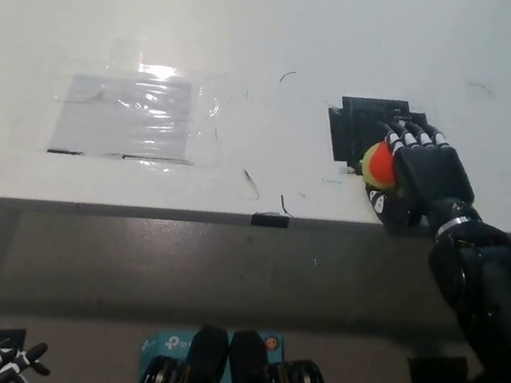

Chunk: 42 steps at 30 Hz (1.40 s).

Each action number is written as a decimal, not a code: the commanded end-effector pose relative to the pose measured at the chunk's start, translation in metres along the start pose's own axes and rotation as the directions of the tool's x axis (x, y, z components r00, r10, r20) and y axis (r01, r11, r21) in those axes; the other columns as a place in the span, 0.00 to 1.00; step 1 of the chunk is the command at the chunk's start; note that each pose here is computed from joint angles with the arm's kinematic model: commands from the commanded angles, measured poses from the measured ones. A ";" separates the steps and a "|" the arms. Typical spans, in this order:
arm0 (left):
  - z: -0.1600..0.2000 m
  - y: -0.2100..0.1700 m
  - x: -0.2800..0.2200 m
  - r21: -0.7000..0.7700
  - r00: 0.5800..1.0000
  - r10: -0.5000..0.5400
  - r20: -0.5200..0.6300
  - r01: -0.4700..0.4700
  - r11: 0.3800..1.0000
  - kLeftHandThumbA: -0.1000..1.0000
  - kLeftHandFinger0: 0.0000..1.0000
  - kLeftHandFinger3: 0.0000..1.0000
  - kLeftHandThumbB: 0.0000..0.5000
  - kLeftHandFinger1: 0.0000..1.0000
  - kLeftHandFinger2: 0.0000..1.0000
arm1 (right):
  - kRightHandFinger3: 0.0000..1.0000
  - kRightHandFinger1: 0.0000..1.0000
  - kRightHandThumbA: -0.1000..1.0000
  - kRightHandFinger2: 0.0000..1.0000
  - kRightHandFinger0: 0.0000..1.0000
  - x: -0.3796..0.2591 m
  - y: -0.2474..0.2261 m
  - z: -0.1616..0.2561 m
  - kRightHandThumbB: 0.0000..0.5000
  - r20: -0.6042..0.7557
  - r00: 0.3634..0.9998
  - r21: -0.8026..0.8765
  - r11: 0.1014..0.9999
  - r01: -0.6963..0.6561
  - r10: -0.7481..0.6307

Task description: The robot uses right hand to squeeze a small tennis ball placed on the black area of the table

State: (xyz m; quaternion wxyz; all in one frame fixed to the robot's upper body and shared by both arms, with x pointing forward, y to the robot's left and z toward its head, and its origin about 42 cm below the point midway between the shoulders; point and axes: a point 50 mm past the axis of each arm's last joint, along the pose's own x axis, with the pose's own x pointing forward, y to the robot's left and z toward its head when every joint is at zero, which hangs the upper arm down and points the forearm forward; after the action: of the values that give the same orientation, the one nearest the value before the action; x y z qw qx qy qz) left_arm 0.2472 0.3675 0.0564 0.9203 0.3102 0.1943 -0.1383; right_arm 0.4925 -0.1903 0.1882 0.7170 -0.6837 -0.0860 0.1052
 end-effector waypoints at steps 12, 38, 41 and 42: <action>0.001 0.015 -0.003 0.017 1.000 0.019 0.011 -0.019 1.000 1.00 0.20 0.54 1.00 0.18 0.40 | 1.00 1.00 0.70 1.00 1.00 -0.025 -0.068 0.007 1.00 -0.014 0.983 0.181 0.967 0.181 -0.181; -0.003 0.010 -0.003 -0.009 1.000 0.026 -0.004 -0.026 1.000 1.00 0.23 0.49 1.00 0.19 0.39 | 1.00 0.64 0.19 1.00 0.37 -0.173 -0.051 -0.016 0.43 -0.348 0.819 0.642 0.521 0.562 -0.455; -0.004 0.010 -0.004 0.004 1.000 0.027 0.000 -0.027 1.000 1.00 0.21 0.53 1.00 0.19 0.40 | 0.88 0.40 0.03 0.98 0.21 -0.202 -0.032 -0.021 0.43 -0.391 0.791 0.697 0.409 0.589 -0.471; -0.003 0.010 -0.004 -0.001 1.000 0.024 0.001 -0.024 1.000 1.00 0.21 0.52 1.00 0.20 0.42 | 0.85 0.34 0.00 0.91 0.17 -0.211 -0.024 -0.023 0.42 -0.391 0.788 0.713 0.386 0.586 -0.474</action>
State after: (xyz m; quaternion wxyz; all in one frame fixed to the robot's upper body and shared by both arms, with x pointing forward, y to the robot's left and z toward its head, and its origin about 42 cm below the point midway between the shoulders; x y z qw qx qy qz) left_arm 0.2442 0.3720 0.0538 0.9216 0.3048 0.2028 -0.1293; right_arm 0.3191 -0.2598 0.2051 0.9361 -0.3180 -0.1022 -0.1103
